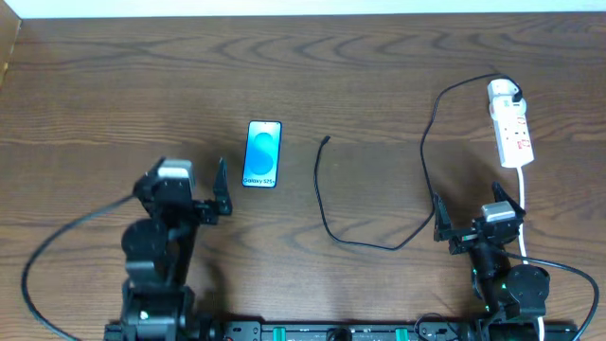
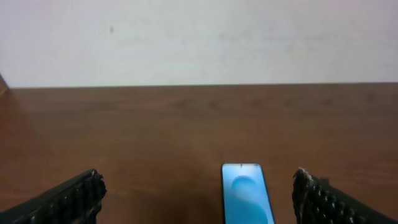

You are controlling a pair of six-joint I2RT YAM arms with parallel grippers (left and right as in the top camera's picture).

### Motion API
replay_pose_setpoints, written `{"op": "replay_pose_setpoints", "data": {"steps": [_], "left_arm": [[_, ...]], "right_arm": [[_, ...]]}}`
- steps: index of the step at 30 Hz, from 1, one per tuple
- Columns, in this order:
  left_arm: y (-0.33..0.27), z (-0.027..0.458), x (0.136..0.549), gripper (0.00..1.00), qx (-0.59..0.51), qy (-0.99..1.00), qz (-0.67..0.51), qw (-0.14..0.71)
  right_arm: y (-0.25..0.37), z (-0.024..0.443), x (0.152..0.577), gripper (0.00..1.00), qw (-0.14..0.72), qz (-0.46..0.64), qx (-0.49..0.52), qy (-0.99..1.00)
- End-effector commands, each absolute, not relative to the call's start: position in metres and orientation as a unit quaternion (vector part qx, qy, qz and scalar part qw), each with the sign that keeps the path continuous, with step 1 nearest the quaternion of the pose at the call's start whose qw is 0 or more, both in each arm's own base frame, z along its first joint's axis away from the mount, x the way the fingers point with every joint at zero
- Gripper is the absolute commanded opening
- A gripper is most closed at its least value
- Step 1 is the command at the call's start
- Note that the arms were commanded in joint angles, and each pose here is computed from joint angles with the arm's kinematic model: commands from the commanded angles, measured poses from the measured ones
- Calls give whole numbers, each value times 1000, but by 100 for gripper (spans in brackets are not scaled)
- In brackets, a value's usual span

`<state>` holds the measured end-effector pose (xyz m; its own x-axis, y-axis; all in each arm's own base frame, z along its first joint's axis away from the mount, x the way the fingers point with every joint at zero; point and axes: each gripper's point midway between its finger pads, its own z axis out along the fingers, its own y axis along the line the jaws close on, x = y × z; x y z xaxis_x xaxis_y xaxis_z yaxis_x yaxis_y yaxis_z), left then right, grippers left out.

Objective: Plug charger to phone and switch on socket
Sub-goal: 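Move the left gripper over the Galaxy phone and lower onto it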

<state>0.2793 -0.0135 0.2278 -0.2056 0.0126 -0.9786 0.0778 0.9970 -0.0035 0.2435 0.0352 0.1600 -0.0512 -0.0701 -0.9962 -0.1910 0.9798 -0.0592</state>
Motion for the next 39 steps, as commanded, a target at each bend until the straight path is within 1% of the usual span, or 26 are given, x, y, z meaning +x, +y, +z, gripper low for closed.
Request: {"op": "replay_pose_setpoints", "data": {"steps": [1,6,8,15,19,20,24,25,26,28,30,35,37,39], "left_arm": [[-19,262,297,98,37,780,-39,623],[-28,274,322,98,47,828,-61,555],[-32,275,338,98,50,859,-75,504],[-41,263,376,98,49,922,-97,372],[-60,230,391,98,64,947,-106,296],[-65,215,391,98,68,954,-108,272],[-71,153,379,98,71,980,-95,158],[-72,140,379,98,70,983,-95,141],[-76,123,379,98,68,985,-105,115],[-84,101,365,98,52,989,-130,56],[-85,83,376,98,49,989,-129,52],[-93,56,380,98,43,992,-118,33],[-88,40,383,98,30,997,-61,29],[-90,30,384,98,39,998,-29,29]], "right_arm": [[35,159,243,99,682,49,-86,724],[35,159,243,99,682,49,-86,724],[35,159,243,99,682,49,-86,724],[35,159,243,99,682,49,-86,724],[35,159,243,99,682,49,-86,724],[35,159,243,99,682,49,-86,724],[35,159,243,99,682,49,-86,724],[35,159,243,99,682,49,-86,724],[35,159,243,99,682,49,-86,724],[35,159,243,99,682,49,-86,724],[35,159,243,99,682,49,-86,724],[35,159,243,99,682,49,-86,724],[35,159,243,99,682,49,-86,724],[35,159,243,99,682,49,-86,724]]}}
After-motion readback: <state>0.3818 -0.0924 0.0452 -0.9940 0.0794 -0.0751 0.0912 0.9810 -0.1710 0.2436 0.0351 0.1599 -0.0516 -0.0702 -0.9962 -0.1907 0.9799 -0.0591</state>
